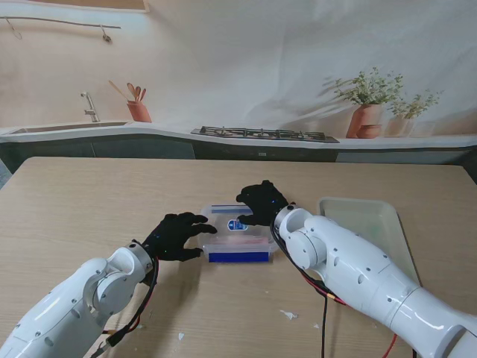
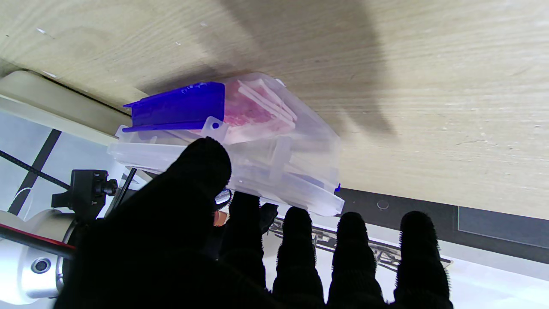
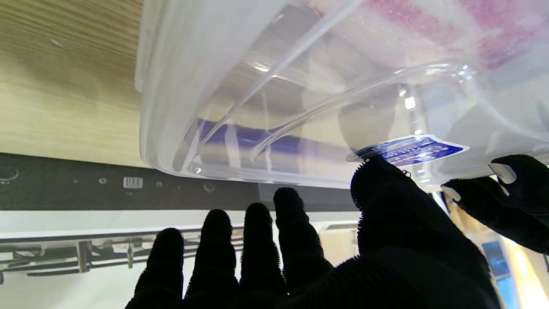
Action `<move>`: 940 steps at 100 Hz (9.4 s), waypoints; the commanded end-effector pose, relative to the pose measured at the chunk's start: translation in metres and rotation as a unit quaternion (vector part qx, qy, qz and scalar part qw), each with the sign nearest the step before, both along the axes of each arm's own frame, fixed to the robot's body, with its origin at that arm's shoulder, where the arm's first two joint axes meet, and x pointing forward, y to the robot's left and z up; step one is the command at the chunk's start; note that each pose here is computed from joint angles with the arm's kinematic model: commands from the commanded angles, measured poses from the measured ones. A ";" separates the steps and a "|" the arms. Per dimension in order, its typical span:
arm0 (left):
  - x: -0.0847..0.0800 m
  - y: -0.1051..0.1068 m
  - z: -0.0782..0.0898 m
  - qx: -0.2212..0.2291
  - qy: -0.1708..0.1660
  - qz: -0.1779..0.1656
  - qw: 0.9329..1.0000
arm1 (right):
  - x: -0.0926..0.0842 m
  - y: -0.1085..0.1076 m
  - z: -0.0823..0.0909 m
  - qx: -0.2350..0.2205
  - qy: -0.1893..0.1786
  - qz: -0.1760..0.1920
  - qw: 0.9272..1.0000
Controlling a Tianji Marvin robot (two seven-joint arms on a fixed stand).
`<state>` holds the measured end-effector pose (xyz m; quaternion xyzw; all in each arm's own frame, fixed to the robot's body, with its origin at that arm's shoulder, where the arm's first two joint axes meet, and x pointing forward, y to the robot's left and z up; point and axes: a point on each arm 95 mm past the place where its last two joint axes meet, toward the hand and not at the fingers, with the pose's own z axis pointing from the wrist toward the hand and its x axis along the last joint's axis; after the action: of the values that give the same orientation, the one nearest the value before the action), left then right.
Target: Separate the bacon slices onto the tray
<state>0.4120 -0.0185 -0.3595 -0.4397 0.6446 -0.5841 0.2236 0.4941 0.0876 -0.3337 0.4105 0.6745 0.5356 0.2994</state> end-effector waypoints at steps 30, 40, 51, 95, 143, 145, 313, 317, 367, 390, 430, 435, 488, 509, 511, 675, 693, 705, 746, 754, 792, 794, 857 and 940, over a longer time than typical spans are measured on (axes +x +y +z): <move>-0.008 0.006 -0.020 0.016 0.029 0.003 0.999 | -0.006 0.004 0.006 0.017 -0.009 0.005 1.000; -0.008 0.005 -0.019 0.006 0.021 0.002 1.000 | -0.010 0.004 0.011 0.025 -0.015 0.010 1.000; -0.012 -0.001 -0.012 -0.047 0.014 0.013 0.999 | -0.015 0.004 0.017 0.036 -0.035 0.018 0.999; -0.033 -0.010 0.031 -0.198 -0.051 0.047 0.978 | -0.046 -0.012 0.033 0.073 -0.073 0.027 0.994; -0.024 0.001 0.034 -0.202 -0.048 0.145 0.967 | -0.072 -0.059 0.029 0.129 -0.110 -0.023 0.985; -0.023 0.002 0.034 -0.199 -0.045 0.147 0.968 | -0.072 -0.060 0.029 0.131 -0.111 -0.026 0.985; 0.006 -0.013 -0.004 -0.226 0.101 0.161 0.955 | -0.070 -0.067 -0.006 0.123 0.027 -0.095 0.987; 0.006 -0.013 -0.004 -0.229 0.101 0.161 0.955 | -0.070 -0.068 -0.006 0.123 0.026 -0.095 0.987; 0.007 -0.014 0.001 -0.254 0.099 0.161 0.949 | -0.068 -0.066 -0.003 0.141 0.019 -0.087 0.986; 0.008 -0.013 0.004 -0.259 0.095 0.160 0.948 | -0.068 -0.066 -0.002 0.147 0.015 -0.083 0.986; 0.007 -0.011 0.006 -0.266 0.089 0.161 0.946 | -0.066 -0.060 0.000 0.165 0.020 -0.074 0.983; 0.007 -0.010 0.006 -0.265 0.088 0.162 0.946 | -0.066 -0.060 0.000 0.166 0.021 -0.072 0.983; 0.010 0.006 0.003 -0.237 0.064 0.191 0.950 | -0.064 -0.057 -0.001 0.181 0.027 -0.074 0.980; 0.011 0.004 -0.003 -0.227 0.093 0.204 0.948 | -0.062 -0.058 -0.004 0.176 0.030 -0.076 0.981; 0.011 0.003 -0.003 -0.226 0.097 0.203 0.948 | -0.062 -0.058 -0.004 0.176 0.030 -0.077 0.981; 0.002 -0.022 0.003 -0.270 0.124 0.186 0.937 | -0.062 -0.052 0.004 0.231 0.033 -0.072 0.970; 0.002 -0.023 0.004 -0.271 0.124 0.188 0.936 | -0.061 -0.055 0.004 0.229 0.021 -0.075 0.970; 0.002 -0.022 0.003 -0.270 0.125 0.191 0.935 | -0.060 -0.063 0.005 0.213 -0.016 -0.079 0.974; 0.002 -0.022 0.002 -0.268 0.126 0.193 0.936 | -0.057 -0.078 -0.009 0.121 -0.048 -0.126 0.983; 0.003 -0.023 0.001 -0.268 0.126 0.192 0.935 | -0.057 -0.078 -0.012 0.114 -0.037 -0.135 0.984; 0.003 -0.024 0.001 -0.271 0.127 0.190 0.935 | -0.056 -0.067 -0.016 0.143 0.024 -0.139 0.980; 0.003 -0.024 0.001 -0.271 0.126 0.189 0.935 | -0.056 -0.066 -0.016 0.148 0.026 -0.140 0.979; 0.002 -0.025 0.000 -0.272 0.127 0.193 0.934 | -0.060 -0.061 -0.004 0.248 0.054 -0.159 0.954; 0.002 -0.012 0.002 -0.267 0.113 0.204 0.935 | -0.060 -0.051 -0.001 0.240 0.067 -0.142 0.958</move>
<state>0.4161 -0.0230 -0.3592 -0.6700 0.3795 -0.6204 0.1488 0.4366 0.0263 -0.3341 0.5952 0.4752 0.6041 0.2344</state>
